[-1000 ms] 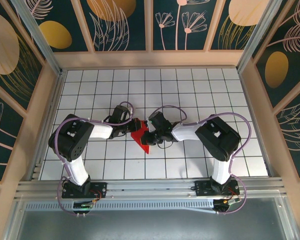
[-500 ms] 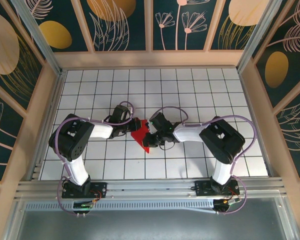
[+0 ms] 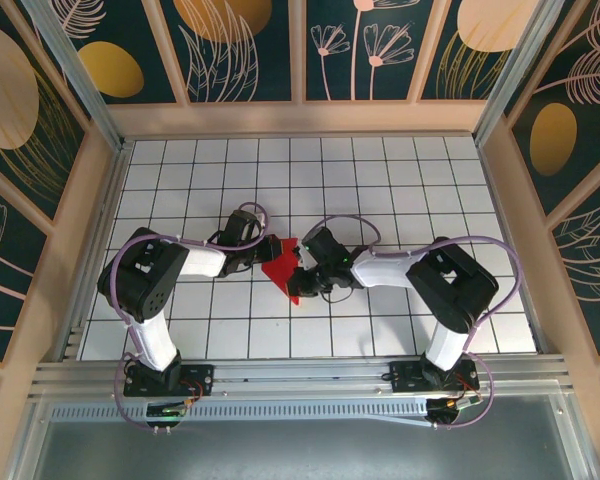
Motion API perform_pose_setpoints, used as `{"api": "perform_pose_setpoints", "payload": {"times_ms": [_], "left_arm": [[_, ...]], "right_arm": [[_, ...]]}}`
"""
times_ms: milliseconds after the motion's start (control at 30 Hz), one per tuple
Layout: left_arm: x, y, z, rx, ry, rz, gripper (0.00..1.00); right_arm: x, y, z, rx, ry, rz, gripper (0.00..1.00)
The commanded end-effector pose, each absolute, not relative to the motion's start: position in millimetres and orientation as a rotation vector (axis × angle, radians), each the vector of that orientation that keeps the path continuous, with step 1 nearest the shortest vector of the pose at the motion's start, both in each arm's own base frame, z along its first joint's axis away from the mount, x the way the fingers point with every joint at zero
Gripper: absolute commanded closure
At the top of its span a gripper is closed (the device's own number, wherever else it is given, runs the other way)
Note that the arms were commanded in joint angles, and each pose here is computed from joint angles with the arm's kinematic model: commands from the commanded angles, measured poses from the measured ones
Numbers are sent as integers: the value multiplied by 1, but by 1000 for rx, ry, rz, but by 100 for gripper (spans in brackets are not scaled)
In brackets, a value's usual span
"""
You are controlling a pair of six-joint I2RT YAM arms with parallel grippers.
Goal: Fold a paper plane with a square sheet of paper (fold left side to right side)
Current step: Fourth fold the wing at the center of the table.
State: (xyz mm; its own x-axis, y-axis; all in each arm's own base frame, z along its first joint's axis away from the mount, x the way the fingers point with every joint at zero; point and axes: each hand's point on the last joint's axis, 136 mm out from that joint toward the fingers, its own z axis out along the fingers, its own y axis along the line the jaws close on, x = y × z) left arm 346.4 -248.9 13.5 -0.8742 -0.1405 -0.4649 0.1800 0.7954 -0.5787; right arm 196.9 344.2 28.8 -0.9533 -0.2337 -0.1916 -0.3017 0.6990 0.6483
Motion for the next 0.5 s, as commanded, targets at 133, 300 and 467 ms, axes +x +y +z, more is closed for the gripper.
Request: {"api": "perform_pose_setpoints", "payload": {"times_ms": [133,300,467], "left_arm": [[324,-218,-38,-60,2672,-685,100],[325,-217,-38,-57,2672,-677,100],[326,-217,-39,-52,2674,-665,100]], "right_arm": [[189,337,16,-422,2853,1058,100],[180,327,8,-409,2892,1039,100],[169,316,1,-389,2934,1022,100]]}}
